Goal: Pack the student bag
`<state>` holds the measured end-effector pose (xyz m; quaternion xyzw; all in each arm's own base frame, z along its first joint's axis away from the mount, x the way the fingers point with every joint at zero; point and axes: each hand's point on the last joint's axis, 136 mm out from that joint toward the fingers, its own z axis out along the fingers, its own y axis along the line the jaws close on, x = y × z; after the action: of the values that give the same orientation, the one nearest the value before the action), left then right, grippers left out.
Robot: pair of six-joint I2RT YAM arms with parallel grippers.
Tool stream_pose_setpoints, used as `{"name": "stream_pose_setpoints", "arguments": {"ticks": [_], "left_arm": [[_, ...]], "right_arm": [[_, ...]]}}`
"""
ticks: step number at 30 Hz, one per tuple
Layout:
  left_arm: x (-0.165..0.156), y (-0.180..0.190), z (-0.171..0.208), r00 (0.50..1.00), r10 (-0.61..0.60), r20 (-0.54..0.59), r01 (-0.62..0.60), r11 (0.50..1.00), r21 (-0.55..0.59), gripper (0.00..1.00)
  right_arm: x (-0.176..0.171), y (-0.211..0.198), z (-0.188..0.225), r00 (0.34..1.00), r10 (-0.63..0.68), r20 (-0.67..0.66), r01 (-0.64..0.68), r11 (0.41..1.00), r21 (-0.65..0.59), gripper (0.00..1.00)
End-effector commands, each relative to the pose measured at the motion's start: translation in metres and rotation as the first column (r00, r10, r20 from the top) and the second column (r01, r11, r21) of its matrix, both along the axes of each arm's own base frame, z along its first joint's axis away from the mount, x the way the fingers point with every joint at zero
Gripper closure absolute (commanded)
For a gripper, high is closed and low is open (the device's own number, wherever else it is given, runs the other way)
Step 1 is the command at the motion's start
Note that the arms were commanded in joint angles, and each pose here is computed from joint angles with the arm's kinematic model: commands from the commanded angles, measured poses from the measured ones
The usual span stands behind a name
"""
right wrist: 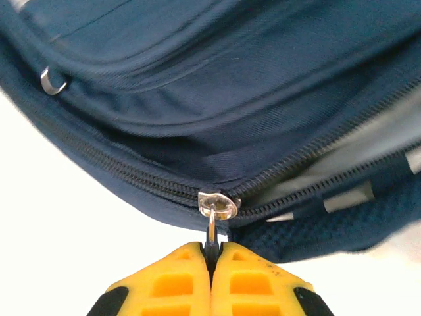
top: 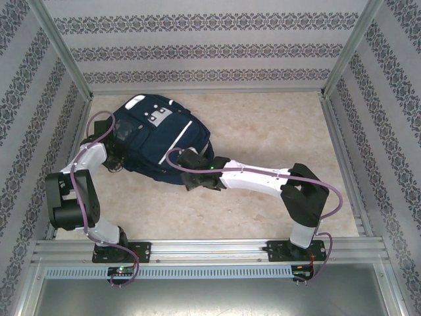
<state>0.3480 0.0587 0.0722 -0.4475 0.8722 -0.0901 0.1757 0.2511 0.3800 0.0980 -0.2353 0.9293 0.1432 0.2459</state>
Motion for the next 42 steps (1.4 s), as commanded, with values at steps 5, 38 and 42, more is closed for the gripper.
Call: {"name": "stream_pose_setpoints", "arguments": {"ticks": [5,38,42], "left_arm": [[-0.010,-0.022,0.037,0.998,-0.036,0.057,0.040,0.997,-0.067,0.43],[-0.103,-0.123,-0.001,0.997,0.083,0.005,-0.080,0.974,-0.211,1.00],[-0.112,-0.108,-0.004,0.994,0.110,-0.013,-0.111,0.975,-0.191,1.00]], "right_arm": [[-0.022,0.047,0.004,0.993,0.094,-0.078,-0.087,0.992,0.087,1.00],[-0.005,0.013,-0.013,0.996,0.031,-0.078,-0.029,0.999,0.019,1.00],[0.021,-0.031,-0.015,0.997,-0.048,-0.053,0.046,0.999,-0.029,1.00]]}}
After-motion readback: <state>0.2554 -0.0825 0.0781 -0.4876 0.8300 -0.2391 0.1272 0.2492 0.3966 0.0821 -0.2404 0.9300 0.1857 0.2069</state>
